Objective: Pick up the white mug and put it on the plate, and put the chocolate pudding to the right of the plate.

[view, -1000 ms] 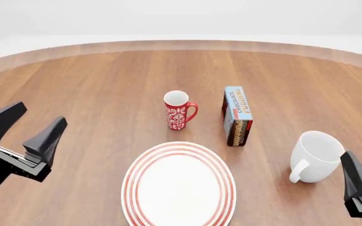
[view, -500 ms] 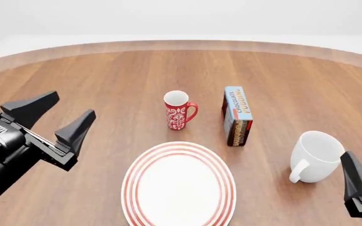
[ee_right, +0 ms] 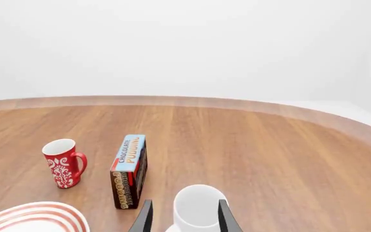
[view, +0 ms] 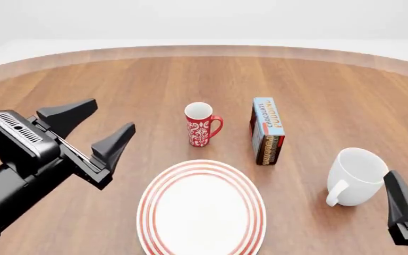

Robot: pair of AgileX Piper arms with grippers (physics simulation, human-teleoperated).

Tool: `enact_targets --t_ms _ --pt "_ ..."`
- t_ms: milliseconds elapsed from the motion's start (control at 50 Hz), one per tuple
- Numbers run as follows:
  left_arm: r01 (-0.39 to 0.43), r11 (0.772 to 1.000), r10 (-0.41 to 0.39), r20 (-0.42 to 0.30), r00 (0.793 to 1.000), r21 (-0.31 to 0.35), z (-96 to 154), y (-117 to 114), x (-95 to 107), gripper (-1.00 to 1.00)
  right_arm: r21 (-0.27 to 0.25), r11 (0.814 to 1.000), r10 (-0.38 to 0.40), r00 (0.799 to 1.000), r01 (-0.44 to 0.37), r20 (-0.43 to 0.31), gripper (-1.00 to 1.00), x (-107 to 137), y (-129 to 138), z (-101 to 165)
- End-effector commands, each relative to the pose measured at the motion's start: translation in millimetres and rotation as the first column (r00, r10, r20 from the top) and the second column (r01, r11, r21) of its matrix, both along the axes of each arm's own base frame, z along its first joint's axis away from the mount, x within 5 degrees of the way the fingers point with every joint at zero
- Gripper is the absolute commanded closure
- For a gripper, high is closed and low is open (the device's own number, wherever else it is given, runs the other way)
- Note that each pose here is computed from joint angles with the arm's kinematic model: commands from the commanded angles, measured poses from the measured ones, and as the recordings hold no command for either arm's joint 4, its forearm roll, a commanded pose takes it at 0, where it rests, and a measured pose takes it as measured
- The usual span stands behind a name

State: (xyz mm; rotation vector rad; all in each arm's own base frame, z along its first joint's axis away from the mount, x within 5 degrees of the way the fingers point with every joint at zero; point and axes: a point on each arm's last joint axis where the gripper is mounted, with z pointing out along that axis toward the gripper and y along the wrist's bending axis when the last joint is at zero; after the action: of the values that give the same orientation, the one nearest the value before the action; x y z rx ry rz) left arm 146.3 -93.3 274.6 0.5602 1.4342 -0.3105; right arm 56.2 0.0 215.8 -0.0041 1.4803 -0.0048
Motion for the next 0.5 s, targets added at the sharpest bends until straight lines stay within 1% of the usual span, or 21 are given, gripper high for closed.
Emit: enact_targets --t_ms 20,380,500 --pt "0.05 0.999 -0.05 -0.003 0.999 0.007 1 -14 5 -1.0 0.0 1.0 0.0 1.0 0.0 0.0 -1.0 0 0 0" --pt "0.136 0.99 -0.136 -0.013 0.991 0.035 4 -42 13 -1.0 0.001 1.0 0.0 1.0 0.0 0.0 -1.0 0 0 0" --pt "0.153 0.987 -0.153 -0.019 0.988 0.041 3 -48 14 -1.0 0.0 1.0 0.0 1.0 0.0 0.0 -1.0 0 0 0"
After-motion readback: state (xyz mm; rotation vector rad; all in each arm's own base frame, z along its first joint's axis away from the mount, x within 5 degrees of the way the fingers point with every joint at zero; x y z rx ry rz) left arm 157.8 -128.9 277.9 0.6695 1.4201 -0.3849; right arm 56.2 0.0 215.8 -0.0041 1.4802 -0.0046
